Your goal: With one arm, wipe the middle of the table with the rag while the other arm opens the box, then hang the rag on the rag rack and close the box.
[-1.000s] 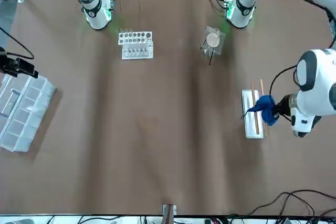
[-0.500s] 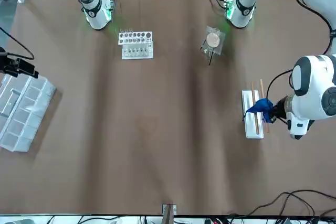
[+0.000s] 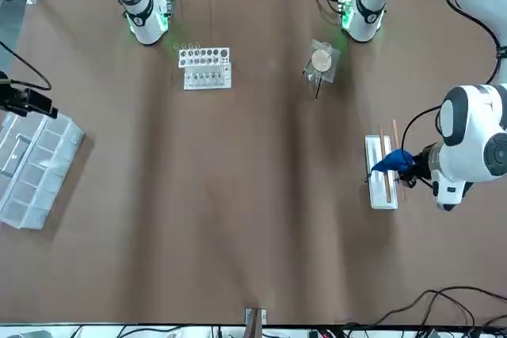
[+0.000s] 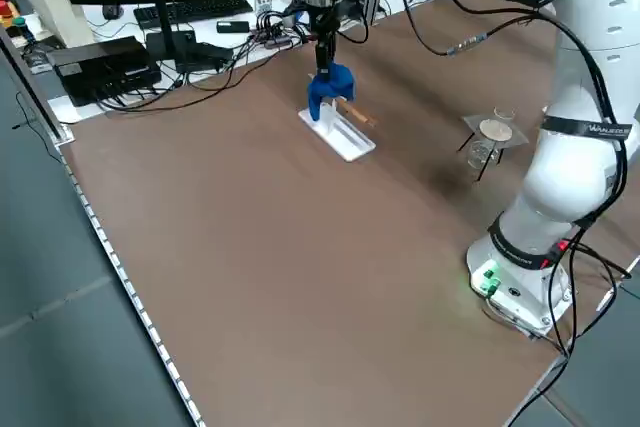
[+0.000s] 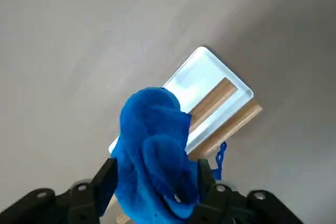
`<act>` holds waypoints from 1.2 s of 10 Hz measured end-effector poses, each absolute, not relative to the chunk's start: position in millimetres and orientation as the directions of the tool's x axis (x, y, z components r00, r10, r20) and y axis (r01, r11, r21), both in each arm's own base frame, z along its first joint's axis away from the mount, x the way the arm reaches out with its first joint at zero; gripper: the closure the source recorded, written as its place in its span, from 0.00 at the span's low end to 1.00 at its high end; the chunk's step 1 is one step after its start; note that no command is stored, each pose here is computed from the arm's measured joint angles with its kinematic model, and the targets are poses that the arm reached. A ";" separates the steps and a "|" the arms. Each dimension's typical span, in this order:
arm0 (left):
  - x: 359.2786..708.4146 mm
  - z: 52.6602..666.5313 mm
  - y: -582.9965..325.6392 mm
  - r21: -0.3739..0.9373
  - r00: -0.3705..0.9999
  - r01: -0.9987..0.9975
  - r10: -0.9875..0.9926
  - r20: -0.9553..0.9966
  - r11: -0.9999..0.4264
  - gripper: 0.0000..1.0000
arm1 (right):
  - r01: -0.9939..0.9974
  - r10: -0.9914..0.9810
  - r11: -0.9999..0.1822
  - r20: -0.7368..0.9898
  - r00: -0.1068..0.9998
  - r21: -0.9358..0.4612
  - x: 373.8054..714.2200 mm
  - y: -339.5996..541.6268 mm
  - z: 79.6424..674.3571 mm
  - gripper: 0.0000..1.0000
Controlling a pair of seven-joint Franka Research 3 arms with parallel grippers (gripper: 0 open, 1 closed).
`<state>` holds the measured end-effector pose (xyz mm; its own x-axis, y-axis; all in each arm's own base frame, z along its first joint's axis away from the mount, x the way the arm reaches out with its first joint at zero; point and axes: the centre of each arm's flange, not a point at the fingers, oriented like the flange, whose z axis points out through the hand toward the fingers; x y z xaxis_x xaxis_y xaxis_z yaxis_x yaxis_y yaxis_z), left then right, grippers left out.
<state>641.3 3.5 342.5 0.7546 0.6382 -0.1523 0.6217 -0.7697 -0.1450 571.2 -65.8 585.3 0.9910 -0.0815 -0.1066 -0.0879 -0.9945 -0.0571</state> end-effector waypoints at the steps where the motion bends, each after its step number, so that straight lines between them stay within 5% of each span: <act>1: 641.5 342.7 3.3 -0.144 0.755 0.622 0.638 -0.151 -0.770 0.28 | -0.090 -0.083 -0.994 -0.112 0.990 -0.057 570.6 -67.0 583.8 0.35; 3: 643.9 345.3 3.1 -0.134 0.758 0.624 0.638 -0.139 -0.770 0.15 | -0.108 -0.100 -0.993 -0.123 0.987 -0.055 568.3 -78.5 579.3 0.67; 5: 644.6 345.9 0.8 -0.132 0.760 0.621 0.635 -0.138 -0.772 0.15 | -0.117 -0.109 -0.992 -0.123 0.986 -0.055 562.2 -113.4 577.8 0.99; 12: 658.7 359.9 -9.7 -0.088 0.790 0.600 0.606 -0.092 -0.795 0.07 | -0.198 -0.180 -0.966 -0.113 0.977 -0.169 441.2 -430.1 487.7 0.99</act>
<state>658.7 -9.7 359.9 0.7900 0.6062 -0.0920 0.5999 -0.7952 -0.0884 441.2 -430.1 487.7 0.9771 -0.1803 -0.1127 -0.1976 -0.9656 -0.1690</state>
